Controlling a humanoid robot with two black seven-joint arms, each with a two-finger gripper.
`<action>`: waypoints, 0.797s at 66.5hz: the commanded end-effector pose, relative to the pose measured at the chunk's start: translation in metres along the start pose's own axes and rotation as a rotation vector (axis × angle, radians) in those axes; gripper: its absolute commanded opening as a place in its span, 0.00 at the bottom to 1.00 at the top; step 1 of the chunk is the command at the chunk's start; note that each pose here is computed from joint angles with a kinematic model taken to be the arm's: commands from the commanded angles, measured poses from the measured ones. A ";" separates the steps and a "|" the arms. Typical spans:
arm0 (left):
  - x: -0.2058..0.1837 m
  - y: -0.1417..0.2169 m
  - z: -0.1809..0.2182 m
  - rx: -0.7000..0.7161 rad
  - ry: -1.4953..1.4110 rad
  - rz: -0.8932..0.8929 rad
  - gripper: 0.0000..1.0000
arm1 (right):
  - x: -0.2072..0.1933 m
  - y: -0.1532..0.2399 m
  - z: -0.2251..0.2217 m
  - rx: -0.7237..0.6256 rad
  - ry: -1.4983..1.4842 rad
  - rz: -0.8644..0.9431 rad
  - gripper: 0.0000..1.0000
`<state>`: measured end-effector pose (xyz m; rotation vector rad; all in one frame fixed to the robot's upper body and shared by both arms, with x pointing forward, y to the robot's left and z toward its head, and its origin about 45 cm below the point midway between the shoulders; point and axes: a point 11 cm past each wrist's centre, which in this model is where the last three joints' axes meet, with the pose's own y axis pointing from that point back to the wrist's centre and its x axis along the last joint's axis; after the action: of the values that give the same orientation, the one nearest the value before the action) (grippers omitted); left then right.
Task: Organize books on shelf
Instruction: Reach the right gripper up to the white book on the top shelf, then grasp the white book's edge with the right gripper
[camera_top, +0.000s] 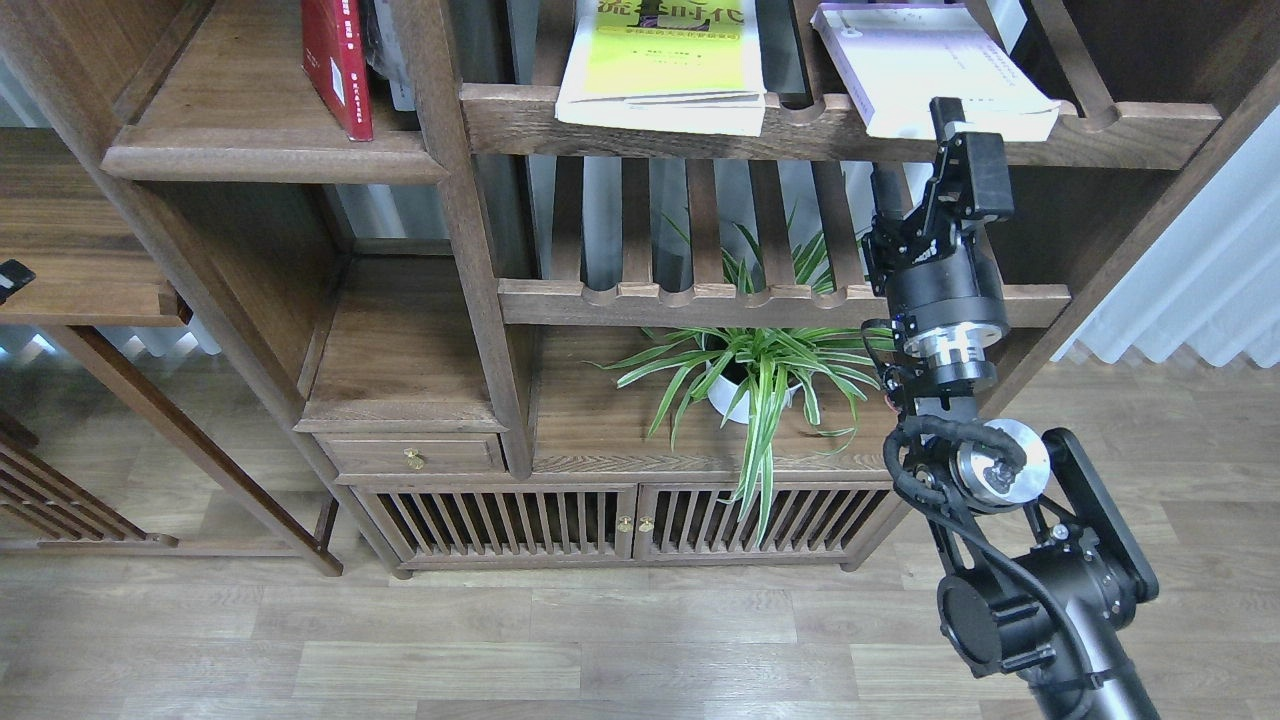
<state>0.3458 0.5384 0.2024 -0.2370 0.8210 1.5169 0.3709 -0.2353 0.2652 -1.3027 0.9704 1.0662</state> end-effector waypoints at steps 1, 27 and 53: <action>-0.001 -0.001 0.000 0.002 0.000 -0.002 1.00 | -0.002 -0.003 0.000 0.001 0.000 -0.007 0.99; -0.002 0.000 0.004 -0.007 0.000 -0.004 1.00 | -0.002 -0.009 -0.007 0.023 0.007 -0.008 0.99; -0.002 0.000 0.004 -0.010 0.001 -0.005 1.00 | -0.005 -0.013 -0.007 0.020 0.005 -0.020 0.99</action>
<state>0.3472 0.5399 0.2068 -0.2463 0.8130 1.5169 0.3813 -0.2424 0.2712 -1.2936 0.9720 1.0378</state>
